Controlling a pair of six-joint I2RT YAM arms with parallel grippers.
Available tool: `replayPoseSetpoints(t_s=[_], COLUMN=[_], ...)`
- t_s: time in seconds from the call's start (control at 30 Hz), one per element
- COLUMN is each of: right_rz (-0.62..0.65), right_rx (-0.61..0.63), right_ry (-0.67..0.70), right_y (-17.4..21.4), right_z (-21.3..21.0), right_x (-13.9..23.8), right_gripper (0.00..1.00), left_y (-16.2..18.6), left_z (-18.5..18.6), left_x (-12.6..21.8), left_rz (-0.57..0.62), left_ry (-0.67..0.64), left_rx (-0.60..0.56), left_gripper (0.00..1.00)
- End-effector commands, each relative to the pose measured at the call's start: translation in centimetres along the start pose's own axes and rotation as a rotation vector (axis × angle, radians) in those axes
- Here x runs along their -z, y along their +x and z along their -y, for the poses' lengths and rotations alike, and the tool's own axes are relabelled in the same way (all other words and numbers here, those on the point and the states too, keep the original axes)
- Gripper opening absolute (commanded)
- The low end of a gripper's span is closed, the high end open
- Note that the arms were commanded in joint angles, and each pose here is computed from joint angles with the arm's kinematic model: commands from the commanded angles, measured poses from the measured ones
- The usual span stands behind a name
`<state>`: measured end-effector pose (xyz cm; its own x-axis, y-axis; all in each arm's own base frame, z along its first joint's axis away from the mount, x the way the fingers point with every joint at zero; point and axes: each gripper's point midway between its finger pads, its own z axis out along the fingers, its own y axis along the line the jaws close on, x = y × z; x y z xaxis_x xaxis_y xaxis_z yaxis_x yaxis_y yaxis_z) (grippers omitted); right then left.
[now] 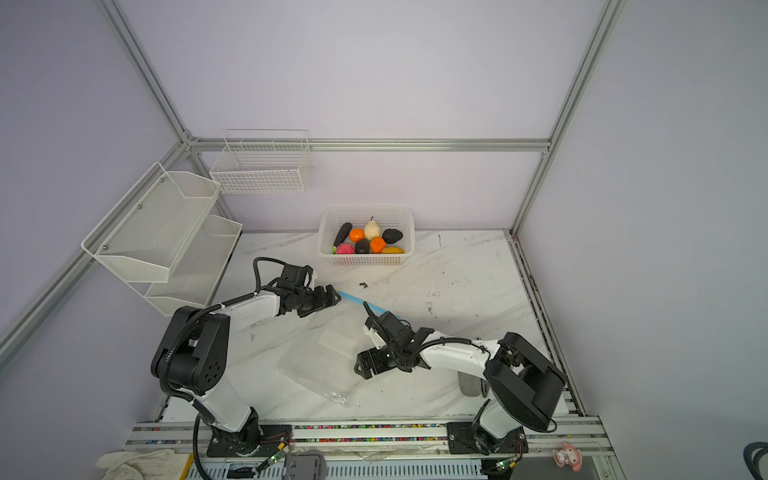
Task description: Place the food in the zip-top bag and seal the zipper
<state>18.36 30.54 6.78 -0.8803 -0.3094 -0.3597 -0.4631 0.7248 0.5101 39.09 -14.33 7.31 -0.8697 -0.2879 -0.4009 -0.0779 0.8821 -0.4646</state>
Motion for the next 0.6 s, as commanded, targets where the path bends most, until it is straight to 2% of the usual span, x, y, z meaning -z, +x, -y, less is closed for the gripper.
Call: replayPoseSetpoints(t_s=[0.0,0.13,0.17,0.23,0.37,0.47,0.57], right_rz=[0.085,0.180,0.200,0.235,0.239,0.238,0.215], right_rx=[-0.018,0.001,0.019,0.027,0.014,0.002,-0.002], right_ry=[0.060,0.090,0.105,0.112,0.135,0.140,0.132], right_y=[-3.0,-8.0,-9.2,-11.4,-14.4,-15.7,-15.8], right_z=[1.9,3.8,4.5,5.8,9.2,10.9,11.8], right_x=[2.6,3.8,3.8,3.7,2.2,1.1,-0.2], right_gripper=[0.93,0.91,0.91,0.90,0.80,0.79,0.77], left_y=[-1.2,0.2,0.4,1.9,5.9,8.8,10.3], left_z=[0.9,1.6,2.4,3.2,4.5,4.3,3.4], left_x=[4.1,6.0,7.3,7.8,7.1,6.0,5.5], left_rz=[0.104,0.093,0.109,0.084,-0.006,-0.082,-0.104], left_ry=[-0.019,0.027,0.063,0.110,0.152,0.149,0.141], left_rx=[-0.077,-0.077,-0.078,-0.064,-0.069,-0.059,-0.042], left_gripper=[0.98,0.99,0.99,0.99,0.99,0.99,0.99])
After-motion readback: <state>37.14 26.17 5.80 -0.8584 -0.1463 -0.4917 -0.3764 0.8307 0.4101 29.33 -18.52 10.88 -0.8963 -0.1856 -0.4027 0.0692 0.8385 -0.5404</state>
